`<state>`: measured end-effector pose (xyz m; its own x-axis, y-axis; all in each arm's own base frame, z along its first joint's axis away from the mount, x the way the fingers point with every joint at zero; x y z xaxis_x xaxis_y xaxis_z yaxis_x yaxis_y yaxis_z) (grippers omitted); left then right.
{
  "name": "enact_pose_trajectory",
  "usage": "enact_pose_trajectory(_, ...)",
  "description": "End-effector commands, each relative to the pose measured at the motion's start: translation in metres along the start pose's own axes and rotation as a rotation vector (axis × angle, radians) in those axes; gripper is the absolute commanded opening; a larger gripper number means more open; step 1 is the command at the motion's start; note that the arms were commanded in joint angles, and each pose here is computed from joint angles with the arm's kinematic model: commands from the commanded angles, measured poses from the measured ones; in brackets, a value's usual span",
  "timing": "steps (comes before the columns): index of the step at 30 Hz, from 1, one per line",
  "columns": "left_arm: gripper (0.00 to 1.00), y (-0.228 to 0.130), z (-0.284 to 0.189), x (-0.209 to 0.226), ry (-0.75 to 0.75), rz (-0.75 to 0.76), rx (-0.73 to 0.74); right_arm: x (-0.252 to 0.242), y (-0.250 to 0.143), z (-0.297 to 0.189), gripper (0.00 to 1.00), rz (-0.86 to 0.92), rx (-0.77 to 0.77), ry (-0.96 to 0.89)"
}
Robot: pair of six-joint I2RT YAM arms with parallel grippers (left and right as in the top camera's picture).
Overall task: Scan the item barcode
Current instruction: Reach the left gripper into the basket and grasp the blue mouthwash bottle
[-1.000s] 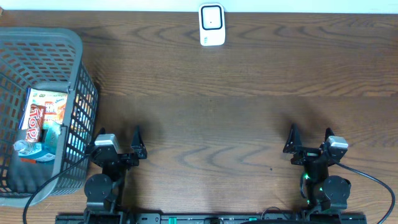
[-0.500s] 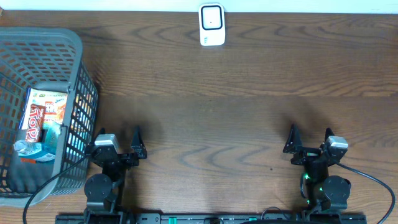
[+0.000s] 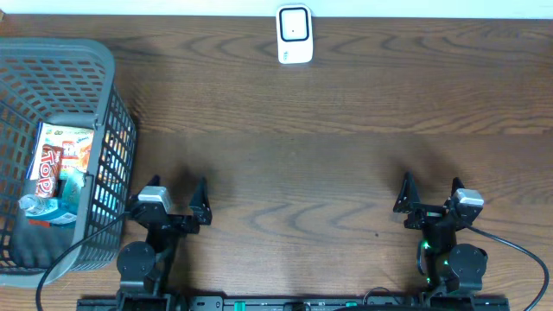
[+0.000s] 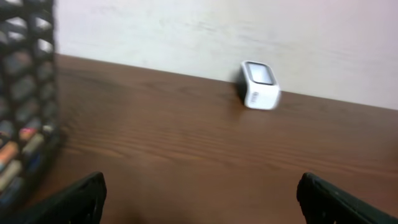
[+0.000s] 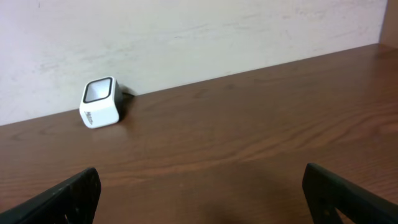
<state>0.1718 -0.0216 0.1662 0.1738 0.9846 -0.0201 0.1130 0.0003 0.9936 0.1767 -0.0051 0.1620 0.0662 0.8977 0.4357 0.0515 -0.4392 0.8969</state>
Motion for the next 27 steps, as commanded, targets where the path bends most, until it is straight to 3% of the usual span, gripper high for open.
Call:
enact_pose_trajectory(1, 0.98, 0.041, -0.011, -0.013, -0.123, -0.057, -0.075, -0.001, 0.000, 0.000, 0.99, 0.001, -0.004, -0.004)
enact_pose_trajectory(7, 0.98, 0.115, -0.030, -0.028, -0.240, -0.036, -0.134, -0.001, 0.000, 0.000, 0.99, 0.001, -0.004, -0.004)
enact_pose_trajectory(13, 0.98, 0.174, -0.038, -0.029, -0.230, -0.074, 0.011, -0.001, 0.000, 0.000, 0.99, 0.001, -0.004, -0.004)
enact_pose_trajectory(18, 0.98, 0.231, -0.055, -0.034, -0.266, -0.008, 0.115, -0.001, 0.000, 0.000, 0.99, 0.001, -0.004, -0.004)
enact_pose_trajectory(21, 0.98, 0.237, -0.067, -0.037, -0.281, -0.015, 0.205, -0.001, 0.000, 0.000, 0.99, 0.001, -0.004, -0.004)
enact_pose_trajectory(27, 0.98, 0.238, -0.066, -0.029, -0.190, -0.043, 0.222, -0.001, 0.000, 0.000, 0.99, 0.001, -0.004, -0.004)
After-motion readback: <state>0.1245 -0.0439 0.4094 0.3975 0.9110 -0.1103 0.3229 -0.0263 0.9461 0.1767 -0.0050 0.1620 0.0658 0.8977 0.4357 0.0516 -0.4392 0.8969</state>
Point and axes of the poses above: each gripper's point midway between its finger pads, its own z axis out along the fingers, its own x axis along the line the jaws close on, y = z × x, the point moved 7 cm from there along -z, back along the fingers, and after that the axes turned 13 degrees about z, right-handed, at the moved point
